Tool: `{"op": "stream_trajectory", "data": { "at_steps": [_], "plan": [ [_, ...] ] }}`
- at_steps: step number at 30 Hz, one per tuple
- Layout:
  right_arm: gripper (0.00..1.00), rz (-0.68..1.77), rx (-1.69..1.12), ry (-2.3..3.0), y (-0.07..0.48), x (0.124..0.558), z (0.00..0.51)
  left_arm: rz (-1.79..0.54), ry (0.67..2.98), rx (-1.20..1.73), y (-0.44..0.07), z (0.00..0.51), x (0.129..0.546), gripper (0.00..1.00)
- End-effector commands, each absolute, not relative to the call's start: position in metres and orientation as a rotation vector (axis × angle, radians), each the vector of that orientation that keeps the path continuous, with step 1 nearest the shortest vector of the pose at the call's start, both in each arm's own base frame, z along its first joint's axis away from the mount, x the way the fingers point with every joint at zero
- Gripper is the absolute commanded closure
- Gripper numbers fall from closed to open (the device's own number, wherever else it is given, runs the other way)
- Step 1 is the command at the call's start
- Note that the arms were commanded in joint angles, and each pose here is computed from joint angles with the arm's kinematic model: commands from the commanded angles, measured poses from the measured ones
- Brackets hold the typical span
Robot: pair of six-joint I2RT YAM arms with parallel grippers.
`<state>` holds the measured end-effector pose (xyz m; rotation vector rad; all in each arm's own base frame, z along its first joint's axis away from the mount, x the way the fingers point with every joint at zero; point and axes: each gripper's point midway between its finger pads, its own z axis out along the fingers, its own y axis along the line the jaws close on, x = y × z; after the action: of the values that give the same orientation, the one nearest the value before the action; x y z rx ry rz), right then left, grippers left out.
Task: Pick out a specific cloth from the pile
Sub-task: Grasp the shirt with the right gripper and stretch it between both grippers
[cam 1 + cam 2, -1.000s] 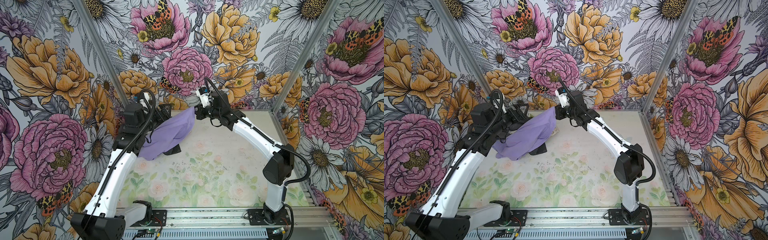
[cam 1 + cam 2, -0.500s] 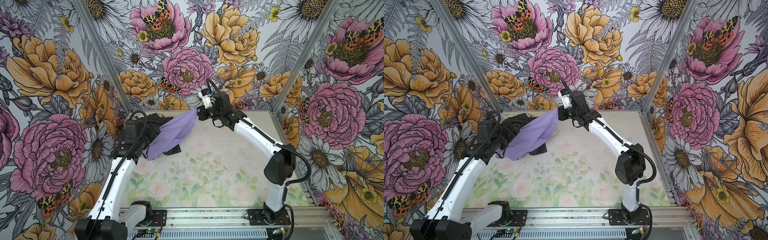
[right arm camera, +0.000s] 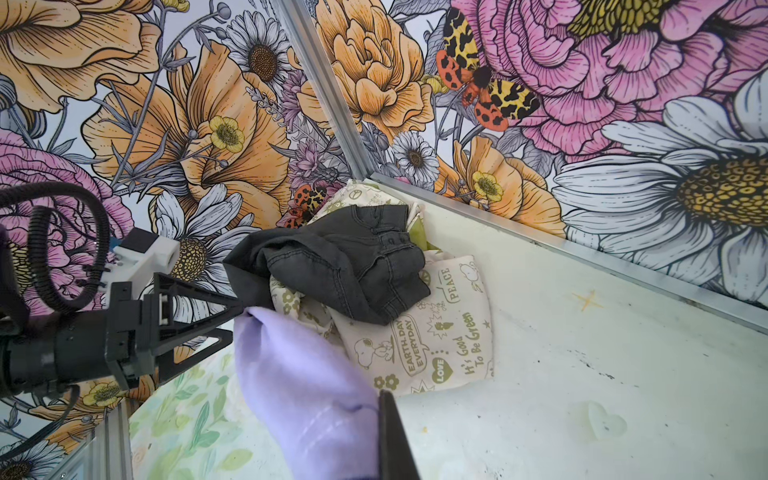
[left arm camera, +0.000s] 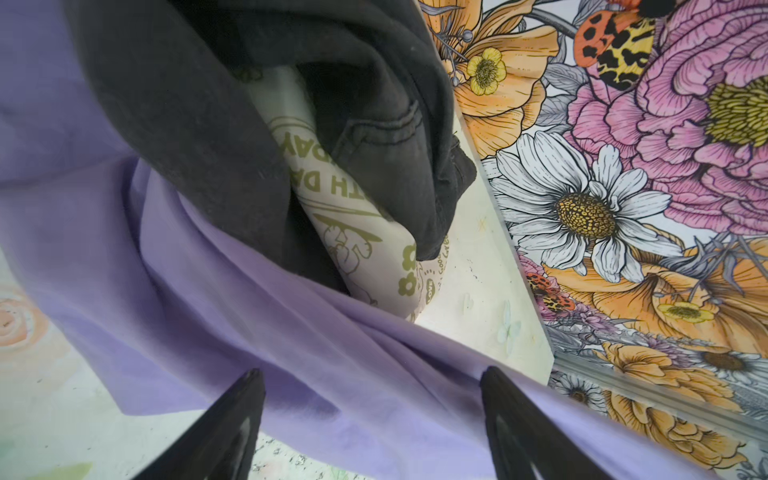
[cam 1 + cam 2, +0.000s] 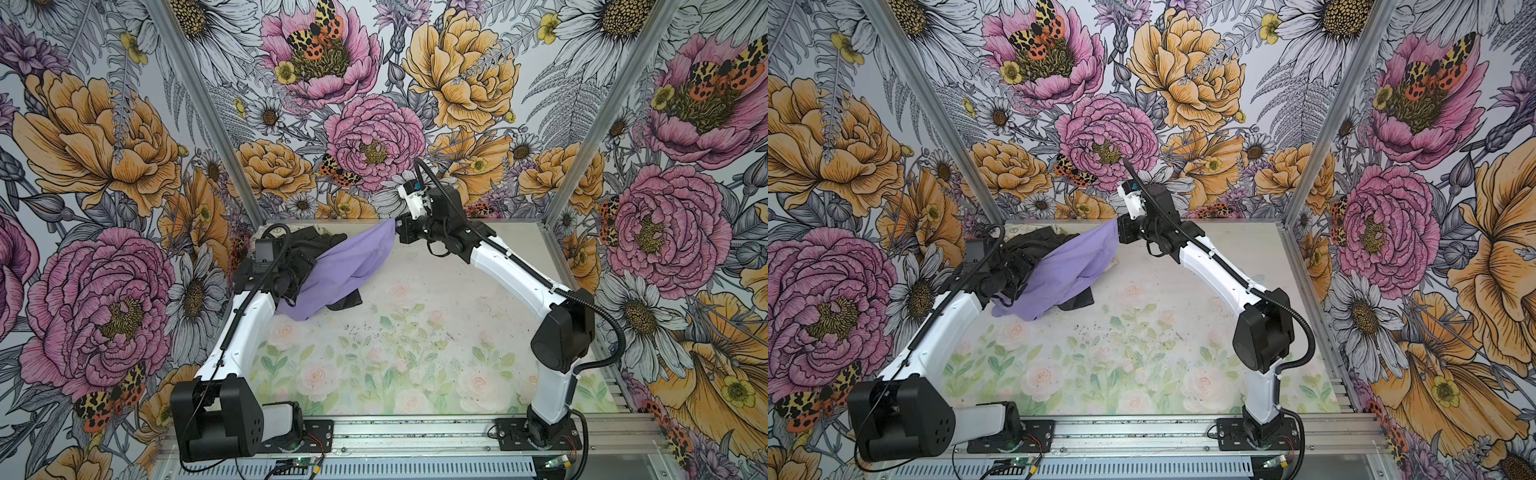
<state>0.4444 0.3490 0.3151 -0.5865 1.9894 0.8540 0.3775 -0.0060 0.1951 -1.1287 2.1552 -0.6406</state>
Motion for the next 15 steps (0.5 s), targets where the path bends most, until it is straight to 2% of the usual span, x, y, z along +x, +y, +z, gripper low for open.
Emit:
{"op": "stream_trajectory", "data": {
  "at_steps": [1, 6, 10, 13, 15],
  "plan": [
    [1.00, 0.852, -0.581, 1.903, 0.338, 0.438, 0.351, -0.745, 2.079, -1.100, -0.008, 0.216, 0.399, 0.25],
    [1.00, 0.855, -0.579, 1.908, 0.337, 0.435, 0.351, -0.787, 2.097, -1.100, -0.012, 0.208, 0.412, 0.48],
    [1.00, 0.850, -0.579, 1.907, 0.335, 0.433, 0.351, -0.787, 2.101, -1.092, -0.012, 0.207, 0.418, 0.80],
    [1.00, 0.845, -0.576, 1.906, 0.334, 0.434, 0.351, -0.769, 2.081, -1.074, -0.009, 0.216, 0.420, 0.96],
    [1.00, 0.841, -0.573, 1.907, 0.333, 0.434, 0.351, -0.766, 2.067, -1.062, -0.007, 0.222, 0.420, 1.00]
  ]
}}
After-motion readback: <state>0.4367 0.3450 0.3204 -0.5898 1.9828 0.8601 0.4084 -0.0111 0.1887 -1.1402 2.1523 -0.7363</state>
